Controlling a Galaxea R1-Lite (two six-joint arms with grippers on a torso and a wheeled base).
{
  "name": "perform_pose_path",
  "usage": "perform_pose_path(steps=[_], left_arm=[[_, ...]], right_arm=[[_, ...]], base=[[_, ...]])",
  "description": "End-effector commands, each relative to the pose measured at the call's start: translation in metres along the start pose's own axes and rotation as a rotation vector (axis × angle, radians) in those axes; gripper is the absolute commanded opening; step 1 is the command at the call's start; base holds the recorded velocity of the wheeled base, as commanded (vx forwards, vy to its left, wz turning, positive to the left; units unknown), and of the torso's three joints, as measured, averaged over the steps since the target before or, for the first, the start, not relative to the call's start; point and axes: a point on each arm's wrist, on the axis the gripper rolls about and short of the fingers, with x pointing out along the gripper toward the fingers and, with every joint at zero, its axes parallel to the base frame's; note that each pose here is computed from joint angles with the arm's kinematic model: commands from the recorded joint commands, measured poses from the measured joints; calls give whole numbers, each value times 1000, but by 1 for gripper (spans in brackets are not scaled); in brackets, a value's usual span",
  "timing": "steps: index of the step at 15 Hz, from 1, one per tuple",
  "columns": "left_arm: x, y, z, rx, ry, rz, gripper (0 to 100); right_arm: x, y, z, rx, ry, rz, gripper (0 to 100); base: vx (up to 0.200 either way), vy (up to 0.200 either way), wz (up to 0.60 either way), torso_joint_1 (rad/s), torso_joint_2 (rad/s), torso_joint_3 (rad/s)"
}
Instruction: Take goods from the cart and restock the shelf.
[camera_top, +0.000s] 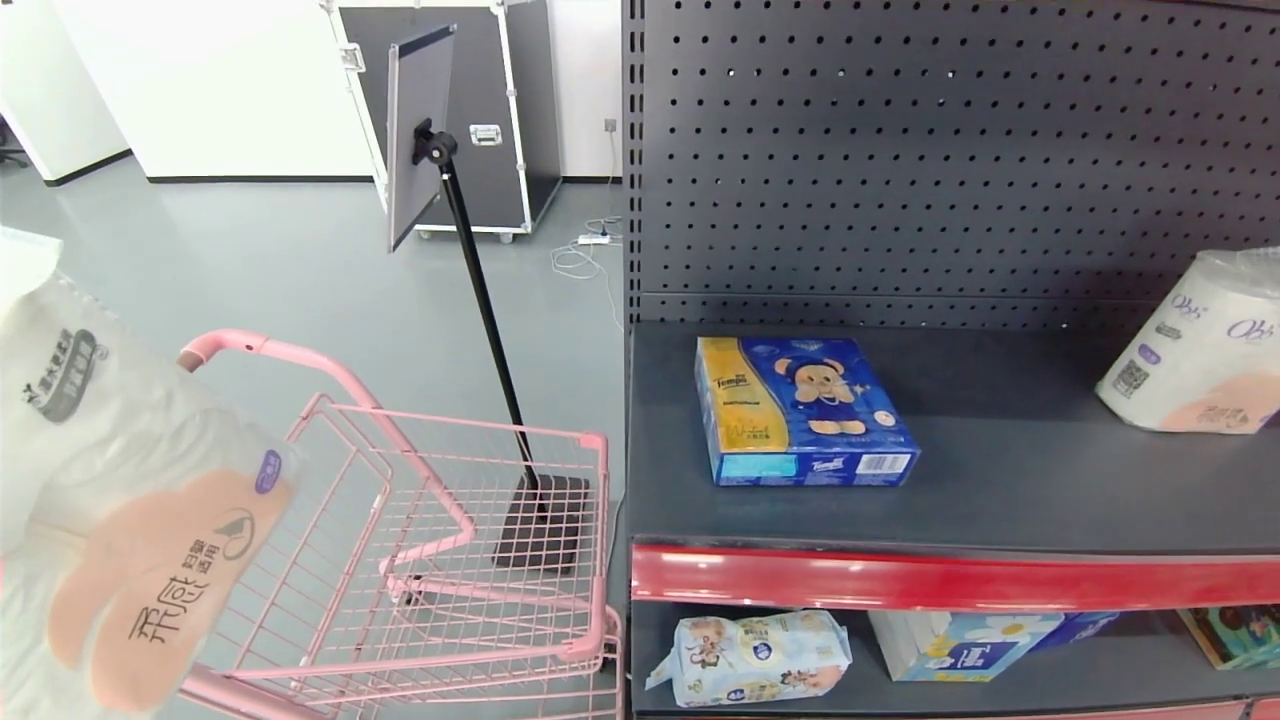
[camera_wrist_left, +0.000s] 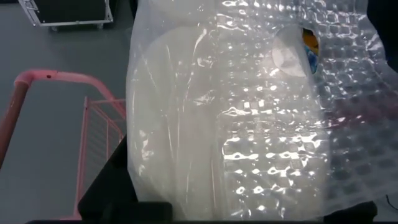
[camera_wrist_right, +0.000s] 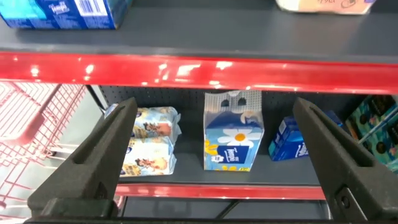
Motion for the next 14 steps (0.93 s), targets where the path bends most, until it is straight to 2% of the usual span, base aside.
perform_pose_path(steps=[1, 5, 14], left_arm=[[4, 0, 0, -2, 16, 1, 0], [4, 0, 0, -2, 17, 3, 0], [5, 0, 0, 18, 20, 1, 0]], right_arm=[[0, 0, 0, 0, 0, 0, 100], [0, 0, 0, 0, 2, 0, 100], [0, 0, 0, -2, 0, 5, 100]], base=[[0, 0, 0, 144, -369, -222], [0, 0, 0, 76, -185, -107], [0, -200, 0, 5, -2, -3]])
